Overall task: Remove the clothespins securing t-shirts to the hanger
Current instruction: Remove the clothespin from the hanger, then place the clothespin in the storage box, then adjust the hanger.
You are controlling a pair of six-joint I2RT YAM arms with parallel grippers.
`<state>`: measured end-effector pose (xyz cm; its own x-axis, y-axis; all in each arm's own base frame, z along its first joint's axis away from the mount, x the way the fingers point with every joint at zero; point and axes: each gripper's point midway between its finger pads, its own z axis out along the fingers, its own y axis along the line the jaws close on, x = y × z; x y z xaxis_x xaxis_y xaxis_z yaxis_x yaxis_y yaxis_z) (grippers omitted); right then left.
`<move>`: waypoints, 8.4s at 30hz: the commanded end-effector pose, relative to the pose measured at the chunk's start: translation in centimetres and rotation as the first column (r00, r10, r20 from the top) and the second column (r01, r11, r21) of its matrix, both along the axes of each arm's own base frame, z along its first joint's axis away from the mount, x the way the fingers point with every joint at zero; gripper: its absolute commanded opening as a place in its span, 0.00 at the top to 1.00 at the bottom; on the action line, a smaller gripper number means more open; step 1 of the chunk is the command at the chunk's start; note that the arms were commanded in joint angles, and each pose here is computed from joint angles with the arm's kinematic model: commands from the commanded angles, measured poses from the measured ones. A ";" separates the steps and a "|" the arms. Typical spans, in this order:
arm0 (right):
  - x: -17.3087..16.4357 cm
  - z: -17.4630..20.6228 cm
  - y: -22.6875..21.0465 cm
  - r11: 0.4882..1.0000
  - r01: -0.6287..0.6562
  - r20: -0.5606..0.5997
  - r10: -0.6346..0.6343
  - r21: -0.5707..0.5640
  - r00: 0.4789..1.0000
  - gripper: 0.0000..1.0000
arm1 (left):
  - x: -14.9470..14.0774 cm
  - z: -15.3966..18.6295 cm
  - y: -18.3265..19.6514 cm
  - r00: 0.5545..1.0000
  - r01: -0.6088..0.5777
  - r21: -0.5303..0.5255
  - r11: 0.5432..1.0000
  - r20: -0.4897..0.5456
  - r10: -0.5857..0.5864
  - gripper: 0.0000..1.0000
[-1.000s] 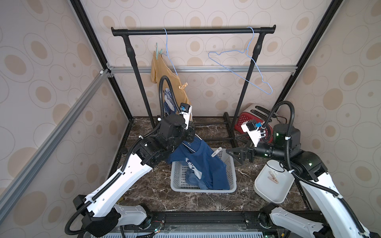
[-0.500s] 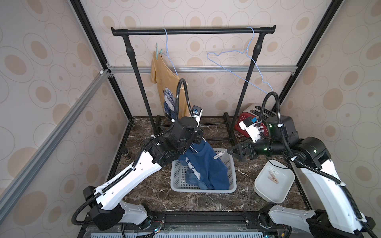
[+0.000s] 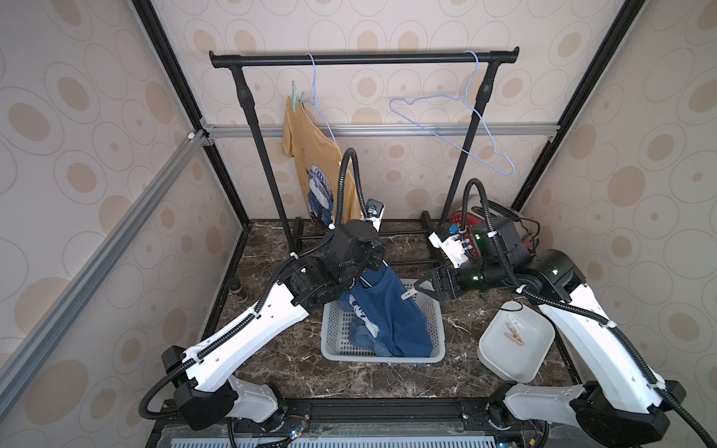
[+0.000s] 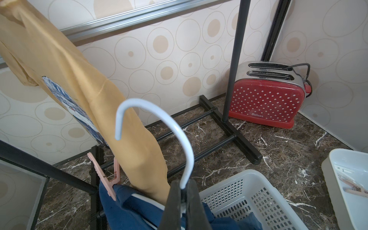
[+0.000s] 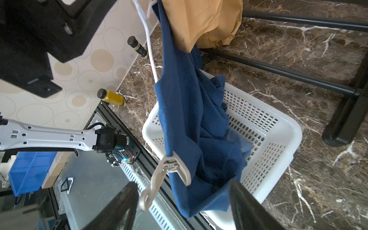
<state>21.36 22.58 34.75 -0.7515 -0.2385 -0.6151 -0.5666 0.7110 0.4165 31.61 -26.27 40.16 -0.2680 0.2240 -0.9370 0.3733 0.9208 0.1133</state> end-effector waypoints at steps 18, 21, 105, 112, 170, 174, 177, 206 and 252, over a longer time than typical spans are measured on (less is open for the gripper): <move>-0.4 -2.7 2.1 0.997 -0.050 -0.086 0.044 -0.058 0.995 0.50 | 0.0 2.3 0.5 0.999 -0.020 -0.018 1.000 0.049 0.021 1.00; -0.5 -2.5 2.2 0.997 -0.054 -0.083 0.049 -0.058 0.995 0.59 | 0.0 2.3 0.5 0.998 -0.021 -0.018 1.000 0.050 0.022 1.00; 4.0 -29.3 -32.6 0.530 0.477 -0.334 -0.835 -0.701 0.437 0.68 | -0.6 0.5 -3.7 0.985 0.169 -0.070 0.983 0.027 -0.168 1.00; 4.5 -28.1 -32.9 0.521 0.500 -0.304 -0.839 -0.692 0.452 0.54 | -0.6 0.2 -3.9 0.985 0.170 -0.071 0.983 0.016 -0.170 1.00; 7.2 4.0 3.4 0.993 0.022 0.520 -0.081 0.119 0.850 0.35 | 0.3 3.9 -3.3 0.995 0.093 -0.117 0.989 0.039 -0.089 1.00; 7.6 3.6 5.4 0.988 -0.014 0.503 -0.068 0.157 0.862 0.38 | 0.3 4.0 -3.3 0.995 0.097 -0.115 0.989 0.038 -0.094 1.00; 8.0 3.6 6.0 0.982 -0.014 0.497 -0.082 0.187 0.864 0.40 | 0.3 4.1 -3.3 0.995 0.098 -0.114 0.989 0.039 -0.094 1.00; 11.0 3.9 9.0 0.965 -0.047 0.544 -0.104 0.256 0.832 0.89 | -0.2 4.7 -2.5 0.995 0.088 -0.130 0.988 0.048 -0.083 1.00; -1.8 15.9 3.9 0.897 -0.423 0.762 0.186 0.125 0.620 1.00 | -5.4 6.1 11.9 0.988 -0.074 0.021 0.997 0.134 0.070 0.27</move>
<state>18.93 25.81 52.85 0.0615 -0.0497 -0.9969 -0.9185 0.3881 -0.0760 26.45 -14.38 46.37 -0.1602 0.1954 -0.9675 0.2664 0.9524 0.1482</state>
